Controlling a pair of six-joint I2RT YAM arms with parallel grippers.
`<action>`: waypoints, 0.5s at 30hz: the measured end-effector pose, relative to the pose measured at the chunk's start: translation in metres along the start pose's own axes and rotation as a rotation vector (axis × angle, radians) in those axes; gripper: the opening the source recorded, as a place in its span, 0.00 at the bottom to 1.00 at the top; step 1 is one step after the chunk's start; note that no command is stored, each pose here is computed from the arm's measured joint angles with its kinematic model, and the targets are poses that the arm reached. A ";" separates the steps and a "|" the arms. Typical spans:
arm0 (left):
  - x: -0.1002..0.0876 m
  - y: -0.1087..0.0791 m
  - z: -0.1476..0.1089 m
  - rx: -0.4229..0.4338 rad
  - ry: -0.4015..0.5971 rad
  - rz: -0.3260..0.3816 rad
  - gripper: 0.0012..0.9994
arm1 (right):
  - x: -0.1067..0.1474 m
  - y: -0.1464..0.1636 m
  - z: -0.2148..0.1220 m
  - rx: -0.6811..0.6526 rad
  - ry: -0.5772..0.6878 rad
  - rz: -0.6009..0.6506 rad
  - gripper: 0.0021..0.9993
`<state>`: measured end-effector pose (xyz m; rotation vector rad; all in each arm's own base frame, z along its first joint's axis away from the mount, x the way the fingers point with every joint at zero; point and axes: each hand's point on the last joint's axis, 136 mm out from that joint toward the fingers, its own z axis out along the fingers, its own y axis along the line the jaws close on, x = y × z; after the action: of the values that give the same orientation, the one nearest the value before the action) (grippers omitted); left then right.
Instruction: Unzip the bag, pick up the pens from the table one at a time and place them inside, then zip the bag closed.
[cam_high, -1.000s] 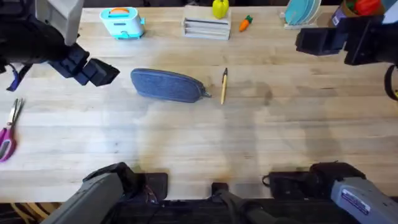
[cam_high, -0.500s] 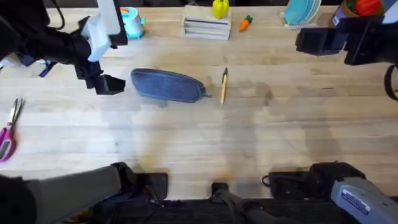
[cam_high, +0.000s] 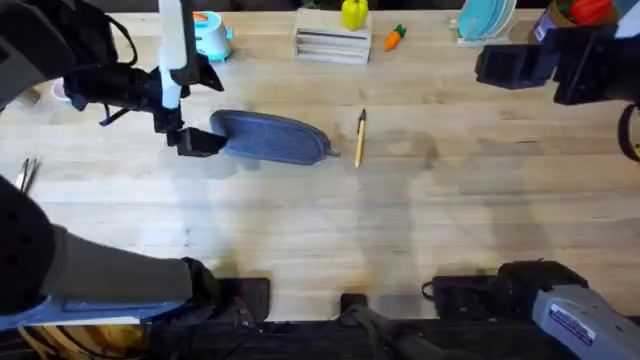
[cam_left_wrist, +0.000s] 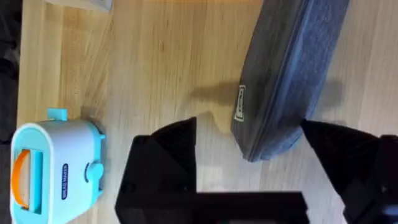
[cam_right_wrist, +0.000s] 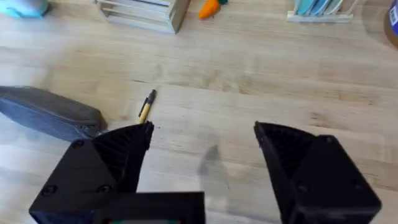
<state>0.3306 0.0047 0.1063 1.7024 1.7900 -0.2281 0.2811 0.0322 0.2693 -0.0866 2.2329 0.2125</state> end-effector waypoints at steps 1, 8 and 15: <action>-0.001 0.000 0.002 0.003 -0.014 -0.004 0.99 | 0.000 0.000 0.000 0.000 0.000 0.000 1.00; -0.002 0.001 0.000 -0.008 -0.049 -0.018 0.99 | 0.000 0.000 0.000 0.000 0.000 0.000 1.00; -0.001 0.001 -0.001 -0.011 -0.050 -0.022 0.99 | 0.000 0.000 0.000 -0.001 0.000 0.011 1.00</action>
<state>0.3313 0.0041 0.1077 1.6564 1.7707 -0.2680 0.2811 0.0324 0.2693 -0.0749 2.2337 0.2192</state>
